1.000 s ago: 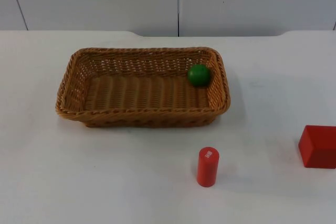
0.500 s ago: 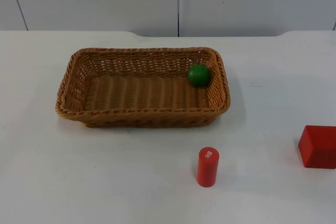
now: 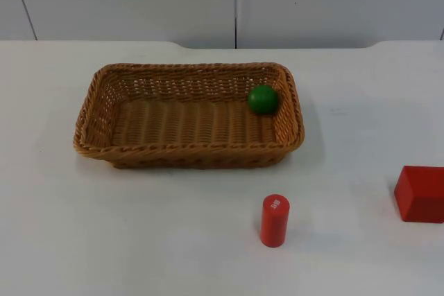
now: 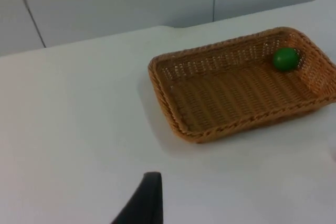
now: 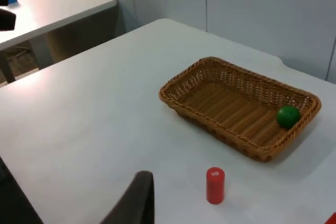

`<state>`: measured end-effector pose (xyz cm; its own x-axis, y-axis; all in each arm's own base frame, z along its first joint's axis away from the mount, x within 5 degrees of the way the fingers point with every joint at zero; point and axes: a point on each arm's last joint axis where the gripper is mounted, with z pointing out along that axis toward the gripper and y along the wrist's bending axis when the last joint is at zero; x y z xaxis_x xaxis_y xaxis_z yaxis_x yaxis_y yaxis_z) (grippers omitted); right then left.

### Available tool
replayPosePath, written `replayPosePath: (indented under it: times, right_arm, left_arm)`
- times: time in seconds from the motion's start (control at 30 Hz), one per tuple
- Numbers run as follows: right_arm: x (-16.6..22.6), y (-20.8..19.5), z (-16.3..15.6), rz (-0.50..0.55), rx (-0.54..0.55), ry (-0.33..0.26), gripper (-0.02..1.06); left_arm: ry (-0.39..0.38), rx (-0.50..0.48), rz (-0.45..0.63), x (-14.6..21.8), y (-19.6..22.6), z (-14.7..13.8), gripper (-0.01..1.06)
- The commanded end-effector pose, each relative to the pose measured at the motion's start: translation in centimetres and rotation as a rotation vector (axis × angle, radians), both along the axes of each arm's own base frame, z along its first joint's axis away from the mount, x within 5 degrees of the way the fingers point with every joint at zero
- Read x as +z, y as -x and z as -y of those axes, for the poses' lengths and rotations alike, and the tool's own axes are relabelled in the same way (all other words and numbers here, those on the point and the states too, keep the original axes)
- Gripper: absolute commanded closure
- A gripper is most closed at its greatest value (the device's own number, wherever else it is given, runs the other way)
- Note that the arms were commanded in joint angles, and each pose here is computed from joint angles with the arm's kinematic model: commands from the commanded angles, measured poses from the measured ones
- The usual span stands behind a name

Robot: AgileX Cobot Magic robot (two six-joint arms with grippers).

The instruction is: Pick up the basket with the left hand and place the object to the left of the red cylinder into the basket with the right hand.

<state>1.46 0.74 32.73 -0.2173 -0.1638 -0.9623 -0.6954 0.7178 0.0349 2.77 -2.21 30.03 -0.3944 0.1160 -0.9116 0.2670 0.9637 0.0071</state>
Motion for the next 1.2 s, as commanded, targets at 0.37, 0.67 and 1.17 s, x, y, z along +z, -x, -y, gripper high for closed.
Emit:
replayPosePath:
  times: [0.37,0.67,1.17]
  right_arm:
    - [-0.9,1.3,1.9,0.017,-0.035,0.017,0.00]
    - [-1.1,1.3,2.0,0.002,-0.036,0.037,0.00]
    - [-3.5,1.2,2.1,-0.050,-0.048,0.106,0.00]
  left_arm:
    - [0.003,0.249,-0.041,-1.9,3.5,-2.0,0.00]
    - [0.000,0.284,-0.072,-2.6,3.3,-2.3,0.00]
    - [0.000,0.280,-0.072,-2.6,3.3,-2.3,0.00]
